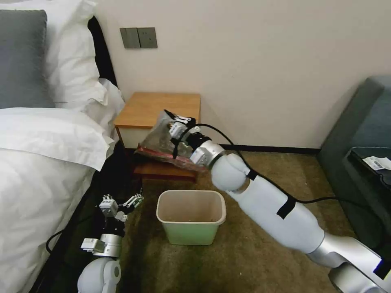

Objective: Pick up the garbage bag from the table and place it over the trash can.

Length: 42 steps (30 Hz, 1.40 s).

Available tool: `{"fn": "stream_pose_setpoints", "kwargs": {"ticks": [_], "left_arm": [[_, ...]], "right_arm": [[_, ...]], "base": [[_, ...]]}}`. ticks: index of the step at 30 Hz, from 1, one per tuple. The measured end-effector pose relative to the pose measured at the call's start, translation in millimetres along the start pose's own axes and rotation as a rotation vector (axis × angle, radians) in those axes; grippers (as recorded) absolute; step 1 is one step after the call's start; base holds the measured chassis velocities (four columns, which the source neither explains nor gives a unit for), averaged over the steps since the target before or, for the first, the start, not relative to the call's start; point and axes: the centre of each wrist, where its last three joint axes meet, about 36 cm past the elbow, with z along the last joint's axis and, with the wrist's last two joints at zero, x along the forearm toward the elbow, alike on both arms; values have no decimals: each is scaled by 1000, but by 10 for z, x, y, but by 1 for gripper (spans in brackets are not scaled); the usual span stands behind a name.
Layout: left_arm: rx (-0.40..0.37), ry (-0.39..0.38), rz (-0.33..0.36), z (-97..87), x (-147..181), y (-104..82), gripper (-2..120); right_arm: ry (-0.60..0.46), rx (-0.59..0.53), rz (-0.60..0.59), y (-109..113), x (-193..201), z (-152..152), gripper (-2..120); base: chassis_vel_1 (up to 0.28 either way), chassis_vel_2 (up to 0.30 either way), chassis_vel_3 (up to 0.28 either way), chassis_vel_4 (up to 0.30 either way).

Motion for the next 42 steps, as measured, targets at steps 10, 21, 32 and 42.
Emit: {"fn": "stream_pose_setpoints", "kwargs": {"ticks": [10,21,32,42], "left_arm": [[12,16,0,95,25,-22,98],[11,3,-4,120,-39,8,98],[5,-27,-31,92,-11,79,97],[7,-39,-37,66,-33,72,98]], "right_arm": [[-31,-78,17,261,-3,-256,0],[-4,-169,54,693,226,-548,0],[98,-418,43,1087,321,-1033,0],[219,-506,97,1212,394,-1125,0]], "base": [[0,0,0,0],[0,0,0,0],[0,0,0,0],[0,0,0,0]]}}
